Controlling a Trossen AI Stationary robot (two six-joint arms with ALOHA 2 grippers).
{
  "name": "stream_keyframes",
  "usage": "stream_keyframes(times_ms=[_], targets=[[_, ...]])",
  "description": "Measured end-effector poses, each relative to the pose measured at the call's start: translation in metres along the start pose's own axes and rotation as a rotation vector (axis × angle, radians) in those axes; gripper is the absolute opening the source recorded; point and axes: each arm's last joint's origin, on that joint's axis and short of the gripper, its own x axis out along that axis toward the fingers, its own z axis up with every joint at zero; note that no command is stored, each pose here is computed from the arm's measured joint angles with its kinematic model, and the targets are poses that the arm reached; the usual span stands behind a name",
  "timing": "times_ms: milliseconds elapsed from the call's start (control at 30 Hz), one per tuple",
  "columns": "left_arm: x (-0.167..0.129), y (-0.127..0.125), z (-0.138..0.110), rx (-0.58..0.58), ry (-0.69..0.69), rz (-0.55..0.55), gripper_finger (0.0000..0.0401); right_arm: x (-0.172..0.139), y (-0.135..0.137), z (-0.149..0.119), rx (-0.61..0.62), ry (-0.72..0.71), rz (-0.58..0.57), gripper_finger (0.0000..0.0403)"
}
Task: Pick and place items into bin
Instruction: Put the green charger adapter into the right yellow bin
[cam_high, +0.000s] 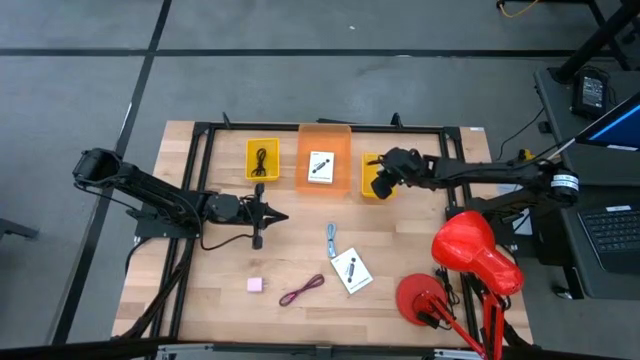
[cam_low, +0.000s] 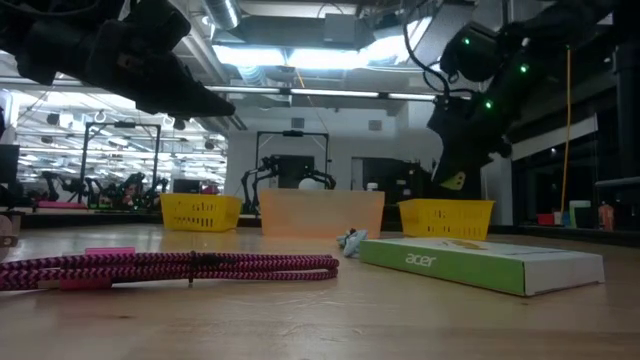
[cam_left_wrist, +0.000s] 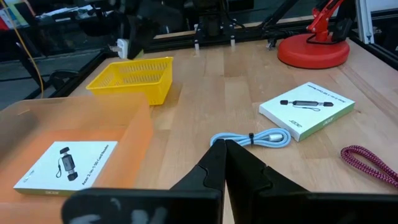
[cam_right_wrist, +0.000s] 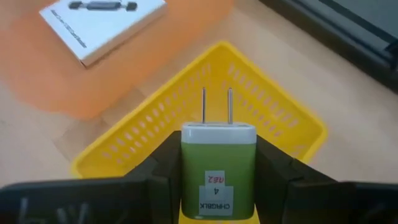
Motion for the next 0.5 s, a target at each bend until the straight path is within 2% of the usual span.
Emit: stream_keyframes(times_ms=[300, 500], targets=[[0.000, 0.000, 0.000, 0.000, 0.000, 0.000, 0.0003, 0.016, -0.002, -0.023, 0.019, -0.023, 0.050, 0.0119], [0.000, 0.000, 0.000, -0.008, 0.000, 0.000, 0.0005, 0.023, 0.000, -0.026, -0.008, -0.018, 0.051, 0.0119]])
